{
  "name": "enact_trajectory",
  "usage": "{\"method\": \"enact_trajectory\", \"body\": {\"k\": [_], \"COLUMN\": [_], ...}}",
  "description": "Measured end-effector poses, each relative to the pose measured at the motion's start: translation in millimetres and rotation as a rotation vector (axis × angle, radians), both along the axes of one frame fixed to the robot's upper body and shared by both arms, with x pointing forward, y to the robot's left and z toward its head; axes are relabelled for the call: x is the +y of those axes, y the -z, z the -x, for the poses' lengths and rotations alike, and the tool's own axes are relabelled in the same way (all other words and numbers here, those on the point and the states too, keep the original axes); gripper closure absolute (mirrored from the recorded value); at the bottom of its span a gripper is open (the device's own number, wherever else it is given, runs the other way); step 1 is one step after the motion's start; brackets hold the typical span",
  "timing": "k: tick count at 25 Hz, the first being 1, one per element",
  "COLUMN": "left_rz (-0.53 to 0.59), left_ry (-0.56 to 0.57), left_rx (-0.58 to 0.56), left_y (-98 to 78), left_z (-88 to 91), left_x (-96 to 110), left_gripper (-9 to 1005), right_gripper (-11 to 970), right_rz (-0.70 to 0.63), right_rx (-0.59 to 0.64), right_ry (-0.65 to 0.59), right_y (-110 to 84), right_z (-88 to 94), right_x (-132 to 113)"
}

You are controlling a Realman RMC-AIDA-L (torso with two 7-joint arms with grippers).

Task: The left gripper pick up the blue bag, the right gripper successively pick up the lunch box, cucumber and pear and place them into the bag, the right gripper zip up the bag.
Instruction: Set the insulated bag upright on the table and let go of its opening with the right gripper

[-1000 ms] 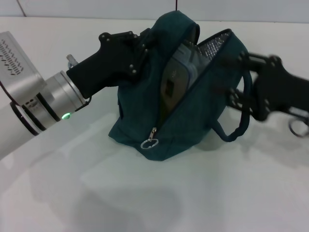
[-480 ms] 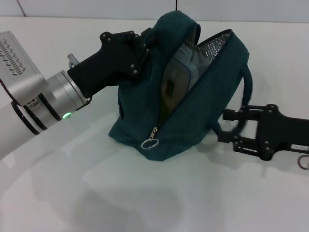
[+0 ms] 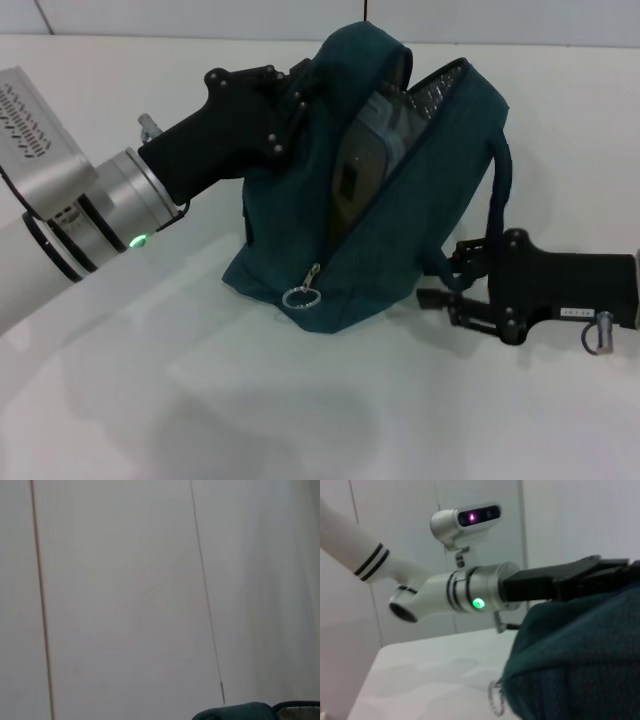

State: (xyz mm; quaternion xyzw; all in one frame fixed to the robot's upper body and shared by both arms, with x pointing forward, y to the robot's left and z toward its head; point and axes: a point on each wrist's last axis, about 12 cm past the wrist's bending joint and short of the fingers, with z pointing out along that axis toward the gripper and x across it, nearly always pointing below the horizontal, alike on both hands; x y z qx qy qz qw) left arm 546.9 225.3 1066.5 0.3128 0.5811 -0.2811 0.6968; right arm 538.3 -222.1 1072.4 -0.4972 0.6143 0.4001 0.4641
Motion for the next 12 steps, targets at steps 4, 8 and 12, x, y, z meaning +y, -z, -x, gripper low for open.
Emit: {"method": "enact_trajectory", "body": {"k": [4, 8, 12], "left_rz": [0.009, 0.031, 0.061], "left_ry": [-0.015, -0.049, -0.07], "left_rx": [0.016, 0.045, 0.057], "left_y": [3.5, 9.7, 14.5], "left_z": [3.1, 9.4, 19.6], "left_x": [2, 8, 14], "left_gripper": [909, 908, 907], "right_gripper": [608, 706, 856], "right_rz": [-0.042, -0.135, -0.231], "right_rx": [-0.094, -0.187, -0.244], "right_ry": [0.064, 0.158, 0.281], "right_y": [0.4, -0.1, -3.0], "right_z": [3.4, 10.5, 12.9], "right_x": [-12, -25, -37]}}
